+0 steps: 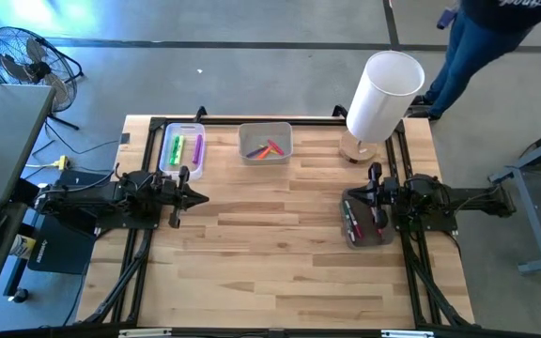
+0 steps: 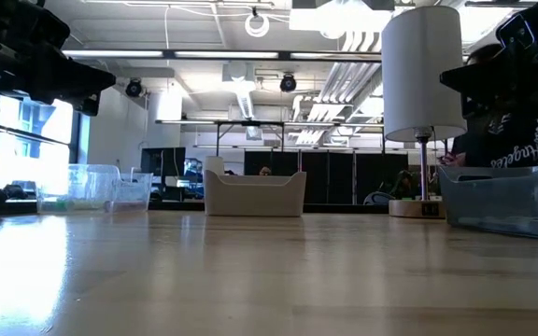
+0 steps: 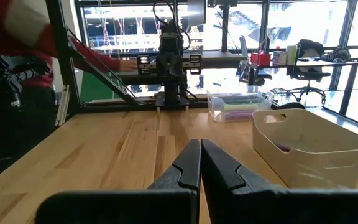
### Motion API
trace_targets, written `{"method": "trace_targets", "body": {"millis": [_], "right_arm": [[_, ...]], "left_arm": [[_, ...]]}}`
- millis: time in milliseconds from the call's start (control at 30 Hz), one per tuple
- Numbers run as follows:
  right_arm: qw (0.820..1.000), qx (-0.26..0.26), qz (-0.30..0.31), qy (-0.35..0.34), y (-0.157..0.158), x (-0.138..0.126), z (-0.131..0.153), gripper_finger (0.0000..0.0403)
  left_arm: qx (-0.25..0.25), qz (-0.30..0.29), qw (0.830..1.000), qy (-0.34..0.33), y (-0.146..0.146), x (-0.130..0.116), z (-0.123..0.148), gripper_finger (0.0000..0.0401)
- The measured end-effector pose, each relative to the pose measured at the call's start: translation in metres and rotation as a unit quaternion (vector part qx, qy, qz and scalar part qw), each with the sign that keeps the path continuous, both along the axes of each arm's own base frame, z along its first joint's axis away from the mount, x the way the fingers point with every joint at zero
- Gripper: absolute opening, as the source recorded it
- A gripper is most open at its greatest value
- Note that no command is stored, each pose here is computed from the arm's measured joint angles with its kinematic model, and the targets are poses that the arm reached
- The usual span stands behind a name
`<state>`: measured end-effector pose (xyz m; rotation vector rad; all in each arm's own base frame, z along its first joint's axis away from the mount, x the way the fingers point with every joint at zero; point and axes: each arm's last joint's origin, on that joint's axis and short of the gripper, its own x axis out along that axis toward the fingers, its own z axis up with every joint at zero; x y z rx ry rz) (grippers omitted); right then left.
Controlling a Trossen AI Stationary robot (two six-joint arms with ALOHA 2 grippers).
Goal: Pick & Place Markers
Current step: Return to Home Position
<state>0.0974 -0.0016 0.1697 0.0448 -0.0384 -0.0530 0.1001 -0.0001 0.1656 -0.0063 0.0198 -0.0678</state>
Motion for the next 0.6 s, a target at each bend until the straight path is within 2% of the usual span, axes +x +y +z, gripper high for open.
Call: {"method": "trace_targets", "body": {"millis": [133,433,600], "right_arm": [[1.0,0.0,0.0,0.0,0.0,0.0,0.0,0.0],[1.0,0.0,0.0,0.0,0.0,0.0,0.0,0.0],[1.0,0.0,0.0,0.0,0.0,0.0,0.0,0.0]], "left_arm": [[0.0,-0.002,1.0,0.0,-0.001,0.0,0.0,0.0001],[0.0,-0.06,0.998,0.0,-0.015,-0.001,0.0,0.0001],[0.0,-0.064,0.998,0.0,-0.016,-0.001,0.0,0.0001]]}}
